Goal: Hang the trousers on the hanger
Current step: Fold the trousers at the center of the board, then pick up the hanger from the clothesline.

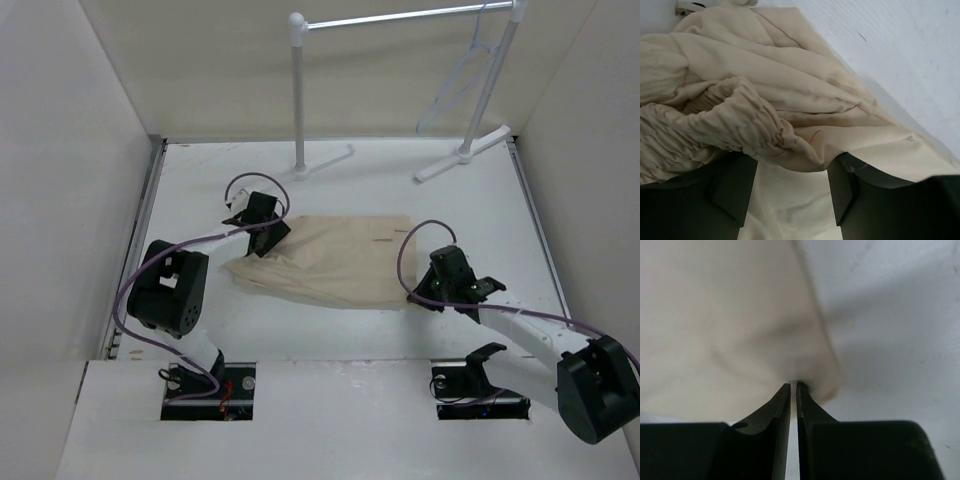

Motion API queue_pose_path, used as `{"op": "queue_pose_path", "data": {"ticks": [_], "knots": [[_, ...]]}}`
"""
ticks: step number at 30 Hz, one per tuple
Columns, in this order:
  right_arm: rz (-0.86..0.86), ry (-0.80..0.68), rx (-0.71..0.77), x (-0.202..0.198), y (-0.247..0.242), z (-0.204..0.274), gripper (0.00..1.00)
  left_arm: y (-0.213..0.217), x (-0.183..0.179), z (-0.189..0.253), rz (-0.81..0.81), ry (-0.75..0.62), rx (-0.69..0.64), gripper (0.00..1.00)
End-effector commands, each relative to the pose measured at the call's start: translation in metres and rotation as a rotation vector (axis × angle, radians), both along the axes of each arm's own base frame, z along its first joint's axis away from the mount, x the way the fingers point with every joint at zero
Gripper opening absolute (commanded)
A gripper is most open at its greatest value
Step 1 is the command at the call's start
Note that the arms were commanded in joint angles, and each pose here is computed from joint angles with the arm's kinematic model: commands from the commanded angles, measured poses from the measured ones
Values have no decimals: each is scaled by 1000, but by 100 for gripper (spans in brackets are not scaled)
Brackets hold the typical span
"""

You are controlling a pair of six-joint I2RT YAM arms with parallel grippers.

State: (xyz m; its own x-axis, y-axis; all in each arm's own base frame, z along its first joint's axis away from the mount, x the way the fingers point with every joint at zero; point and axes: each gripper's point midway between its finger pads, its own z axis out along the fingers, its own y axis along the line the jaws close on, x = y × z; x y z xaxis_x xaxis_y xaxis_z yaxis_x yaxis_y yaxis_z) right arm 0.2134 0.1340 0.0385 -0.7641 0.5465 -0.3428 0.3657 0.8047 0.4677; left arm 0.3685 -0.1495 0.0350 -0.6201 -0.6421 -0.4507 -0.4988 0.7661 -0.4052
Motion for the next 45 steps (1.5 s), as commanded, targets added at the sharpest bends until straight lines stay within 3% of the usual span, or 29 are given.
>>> {"op": "queue_pose_path", "data": {"ticks": [1, 5, 9, 13, 15, 17, 18, 20, 22, 25, 27, 32, 34, 39, 45], "knots": [[-37, 60, 23, -17, 2, -13, 17, 47, -18, -13, 71, 27, 109, 54], [3, 52, 30, -14, 16, -9, 19, 72, -37, -13, 112, 42, 85, 55], [56, -1, 18, 1, 26, 20, 23, 69, -41, 31, 102, -53, 17, 57], [112, -157, 36, 24, 37, 83, 41, 52, -41, 82, 49, -144, -2, 57], [153, -256, 55, 40, 45, 123, 52, 42, -39, 94, 24, -173, -3, 52], [194, -359, 65, 59, 53, 168, 56, 29, -39, 99, -8, -186, -11, 41], [198, -418, 62, 72, 53, 193, 54, 23, -39, 99, -26, -184, -14, 33], [178, -537, 63, 102, 48, 248, 30, 9, -41, 102, -63, -187, -17, 16], [134, -649, 61, 133, 33, 303, 11, -2, -45, 104, -95, -193, -19, 9], [63, -762, 50, 175, 5, 368, 8, -15, -50, 104, -129, -199, -16, 6], [-2, -796, 34, 198, -17, 390, 15, -23, -53, 100, -158, -190, -18, 6], [-107, -790, -12, 264, -66, 396, 52, -44, -54, 91, -217, -176, -54, 10], [-108, -775, -13, 285, -72, 390, 56, -50, -54, 86, -236, -166, -72, 12], [29, -823, 78, 318, -48, 391, 52, -59, -52, 76, -264, -132, -97, 14], [45, -868, 111, 333, -46, 391, 30, -66, -53, 70, -284, -108, -104, 14]]}}
